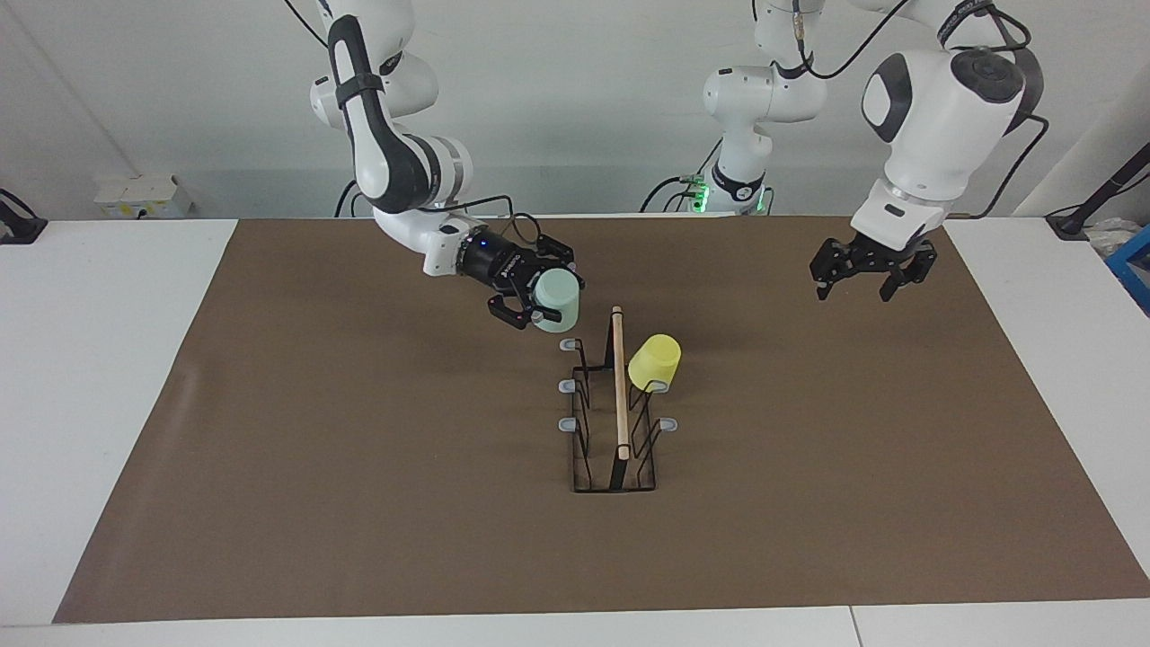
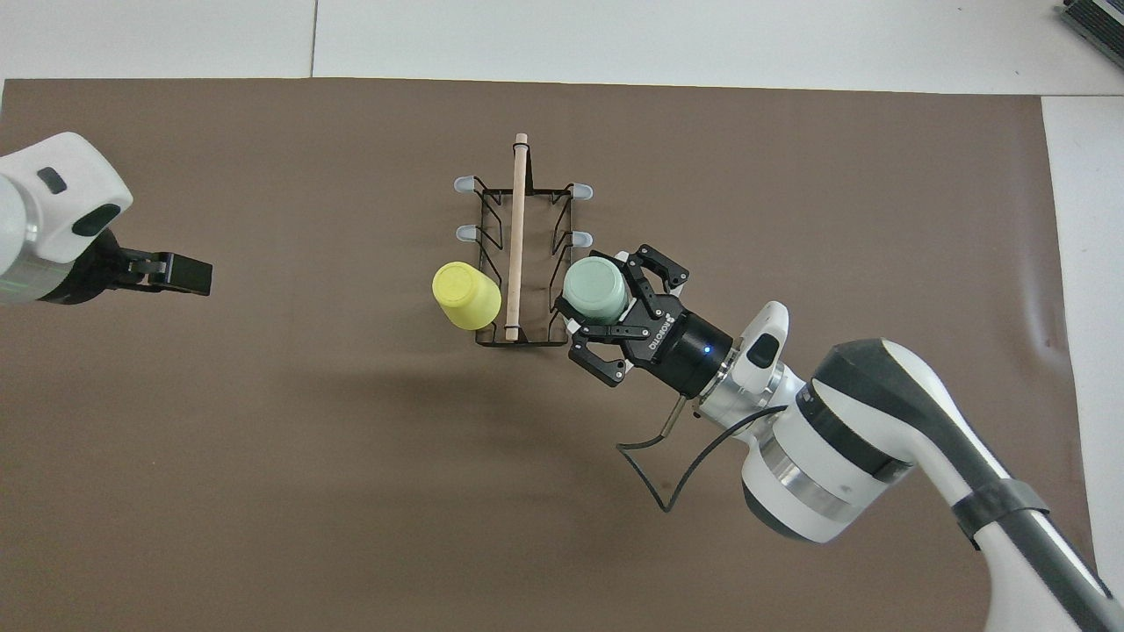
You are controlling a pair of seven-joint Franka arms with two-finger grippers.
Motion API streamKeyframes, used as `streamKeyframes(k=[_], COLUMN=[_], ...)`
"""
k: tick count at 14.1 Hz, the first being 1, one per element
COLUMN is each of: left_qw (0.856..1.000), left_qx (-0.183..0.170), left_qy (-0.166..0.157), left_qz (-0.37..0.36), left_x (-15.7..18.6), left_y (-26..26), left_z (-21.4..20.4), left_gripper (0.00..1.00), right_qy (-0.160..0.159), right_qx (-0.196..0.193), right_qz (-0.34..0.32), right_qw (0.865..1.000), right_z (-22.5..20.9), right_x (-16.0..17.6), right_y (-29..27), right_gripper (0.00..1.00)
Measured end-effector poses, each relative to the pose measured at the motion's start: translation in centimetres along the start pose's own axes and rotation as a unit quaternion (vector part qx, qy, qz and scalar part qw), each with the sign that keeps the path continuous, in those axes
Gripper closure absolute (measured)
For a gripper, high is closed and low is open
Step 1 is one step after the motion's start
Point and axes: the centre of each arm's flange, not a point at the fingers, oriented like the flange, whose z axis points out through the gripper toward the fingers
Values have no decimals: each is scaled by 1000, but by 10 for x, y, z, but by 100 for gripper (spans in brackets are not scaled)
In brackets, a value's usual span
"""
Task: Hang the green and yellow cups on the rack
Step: 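Lower the green cup onto a rack peg with the right gripper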
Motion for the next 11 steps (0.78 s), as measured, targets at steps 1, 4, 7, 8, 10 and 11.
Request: streamKeyframes(k=[1, 4, 7, 8, 10, 11], left_qw=[1000, 1000, 1000, 1000, 999, 999], left_qx=[0, 1, 0, 0, -1, -1], left_qy=[-2, -10, -19, -22, -30, -34], left_qz=[3, 14, 24, 22, 19, 17], left_x=[0, 1, 3, 2, 0, -2], left_y=[-5, -22, -29, -31, -37, -39], left_z=[-15, -42, -48, -47, -46, -45], left_gripper=[0, 0, 0, 0, 0, 0], right_qy=[-2, -9, 13, 17, 11, 8], right_qx=[-2, -8, -12, -6, 1, 2], right_qz=[1, -2, -3, -6, -9, -10], right_qw=[1000, 1000, 1000, 1000, 1000, 1000], right_z=[0, 0, 9, 15, 23, 25], right_x=[-4, -16, -37, -49, -66, -71], right_y=[1, 5, 5, 3, 2, 3], right_gripper=[35, 35, 35, 35, 35, 35])
